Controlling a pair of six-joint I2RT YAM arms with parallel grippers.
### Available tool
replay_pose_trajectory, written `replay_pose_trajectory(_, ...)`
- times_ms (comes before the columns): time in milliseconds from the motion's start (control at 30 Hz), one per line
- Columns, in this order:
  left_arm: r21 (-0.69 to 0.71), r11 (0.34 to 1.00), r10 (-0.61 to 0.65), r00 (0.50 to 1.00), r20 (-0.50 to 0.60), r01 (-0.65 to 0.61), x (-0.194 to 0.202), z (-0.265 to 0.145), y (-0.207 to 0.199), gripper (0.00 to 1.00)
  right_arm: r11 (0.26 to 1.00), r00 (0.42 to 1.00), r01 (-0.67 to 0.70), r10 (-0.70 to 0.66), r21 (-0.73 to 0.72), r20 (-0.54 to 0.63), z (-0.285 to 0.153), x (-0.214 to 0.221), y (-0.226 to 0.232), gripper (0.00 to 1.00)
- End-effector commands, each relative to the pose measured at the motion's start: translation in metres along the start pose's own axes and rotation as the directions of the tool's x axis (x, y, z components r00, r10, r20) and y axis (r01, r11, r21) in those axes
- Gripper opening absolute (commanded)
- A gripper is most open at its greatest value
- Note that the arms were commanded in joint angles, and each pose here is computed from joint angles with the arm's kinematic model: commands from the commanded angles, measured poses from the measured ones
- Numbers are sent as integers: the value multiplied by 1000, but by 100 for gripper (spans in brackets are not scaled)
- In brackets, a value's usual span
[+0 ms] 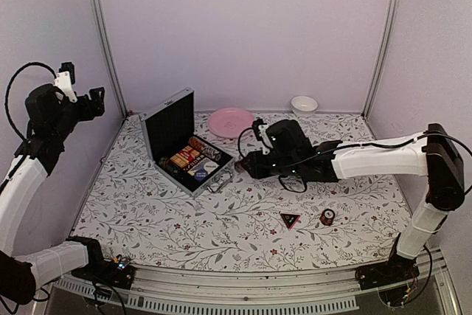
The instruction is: Pack up texas hold em set
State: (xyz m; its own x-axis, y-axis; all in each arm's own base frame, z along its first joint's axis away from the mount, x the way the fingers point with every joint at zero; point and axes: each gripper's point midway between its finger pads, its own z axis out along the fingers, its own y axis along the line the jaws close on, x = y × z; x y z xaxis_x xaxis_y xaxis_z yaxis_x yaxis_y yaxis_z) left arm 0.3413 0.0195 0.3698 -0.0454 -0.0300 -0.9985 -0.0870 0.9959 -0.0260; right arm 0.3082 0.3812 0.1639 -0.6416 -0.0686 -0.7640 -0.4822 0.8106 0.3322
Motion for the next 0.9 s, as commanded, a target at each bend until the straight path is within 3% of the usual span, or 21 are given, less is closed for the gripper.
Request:
replay_pose_trajectory(0, -10, 1000, 16, 1000, 22, -16, -2, -2, 1, 97, 977, 972, 154, -122, -150, 200, 19, -31, 77, 21)
replay_pose_trajectory(300, -14, 1000, 17, 999, 30, -17, -4, -4, 2, 97, 944, 933, 260, -193, -201, 303, 57, -26, 121, 21)
replay_pose_trajectory(867, -26, 999, 28, 999, 30, -27, -3, -4, 4, 97, 914, 917, 345, -282, -211, 281, 145, 4, 139, 21)
